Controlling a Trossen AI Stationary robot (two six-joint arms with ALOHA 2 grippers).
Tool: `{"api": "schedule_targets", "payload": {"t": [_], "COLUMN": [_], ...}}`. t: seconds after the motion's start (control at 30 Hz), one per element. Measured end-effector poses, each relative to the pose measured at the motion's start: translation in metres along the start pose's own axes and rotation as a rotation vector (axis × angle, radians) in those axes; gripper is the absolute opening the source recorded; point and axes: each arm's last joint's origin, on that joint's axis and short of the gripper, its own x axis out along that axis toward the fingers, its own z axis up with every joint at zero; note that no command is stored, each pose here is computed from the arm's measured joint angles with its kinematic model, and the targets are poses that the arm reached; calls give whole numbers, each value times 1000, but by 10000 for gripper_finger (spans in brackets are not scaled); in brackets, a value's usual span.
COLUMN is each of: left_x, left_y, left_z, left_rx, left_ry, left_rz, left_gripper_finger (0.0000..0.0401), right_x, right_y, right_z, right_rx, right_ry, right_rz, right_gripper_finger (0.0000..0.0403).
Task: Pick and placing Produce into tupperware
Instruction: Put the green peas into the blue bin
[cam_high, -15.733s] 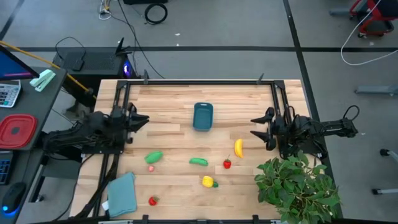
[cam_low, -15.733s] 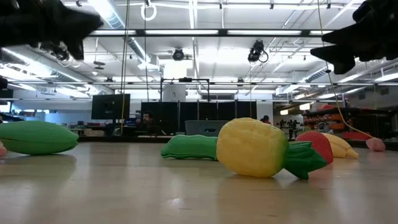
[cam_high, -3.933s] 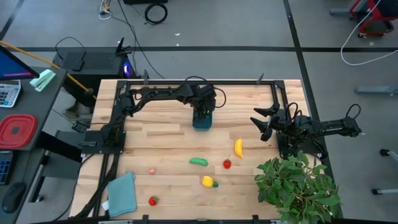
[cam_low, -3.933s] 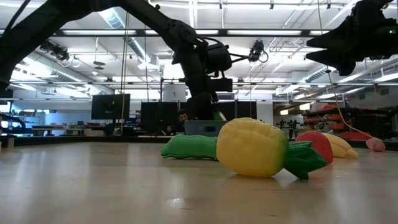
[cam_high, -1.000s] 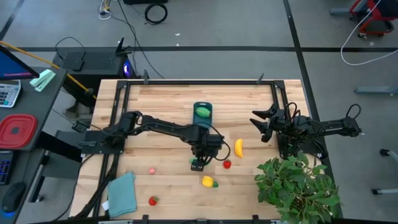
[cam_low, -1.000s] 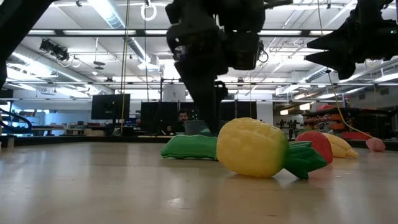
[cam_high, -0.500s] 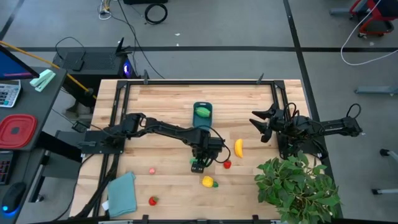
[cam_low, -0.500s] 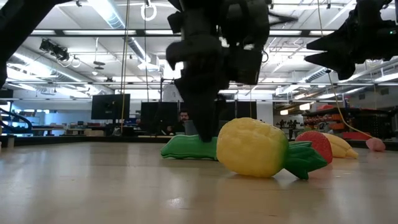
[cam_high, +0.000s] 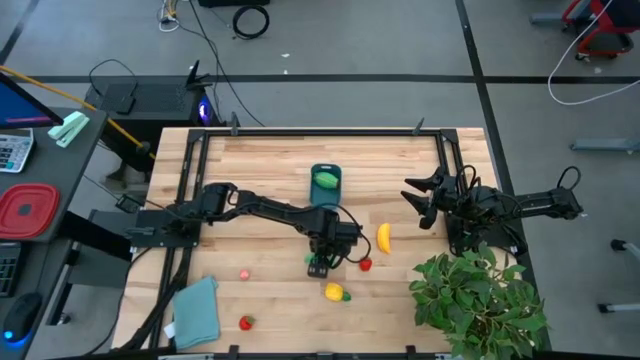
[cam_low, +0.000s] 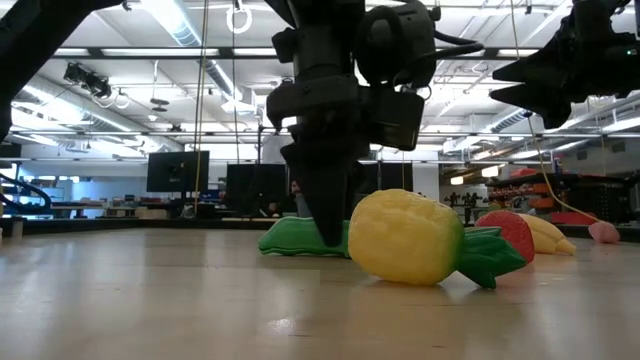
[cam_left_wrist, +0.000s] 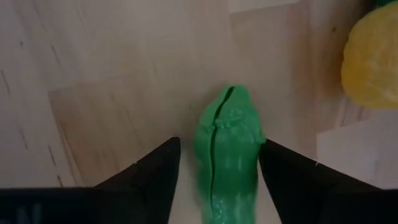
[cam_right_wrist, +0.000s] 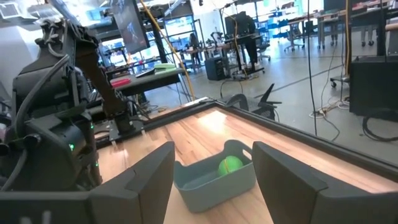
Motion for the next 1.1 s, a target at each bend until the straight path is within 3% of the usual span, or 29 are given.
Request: {"api": "schedule_targets", "payload": {"t": [0.17, 0.3, 0.43, 0.63, 0.87, 1.0, 1.1], "left_x": [-4, -25, -51, -91, -122, -129, -129], "left_y": [2, 5, 12, 30, 74, 92, 95], "left_z": [-4, -5, -2, 13, 9, 3, 2], "left_rx": [15, 9, 58, 171, 113, 59, -4], "left_ry": [42, 98, 146, 70, 78, 75, 20], "left_rz": [-2, 28, 147, 294, 468, 446, 328], "left_gripper_finger": [160, 131, 140, 176, 148, 111, 82], "right_x": [0, 0, 0, 1, 1, 1, 1], "right_y": [0, 0, 0, 0, 0, 0, 0], "right_z": [0, 0, 0, -1, -2, -2, -3], "right_rx": [1, -1, -2, -6, 5, 14, 9], "right_ry": [0, 2, 3, 11, 13, 18, 28], "right_rz": [-1, -1, -2, -4, -4, -4, -7], "right_gripper_finger": [224, 224, 224, 224, 224, 224, 224]}}
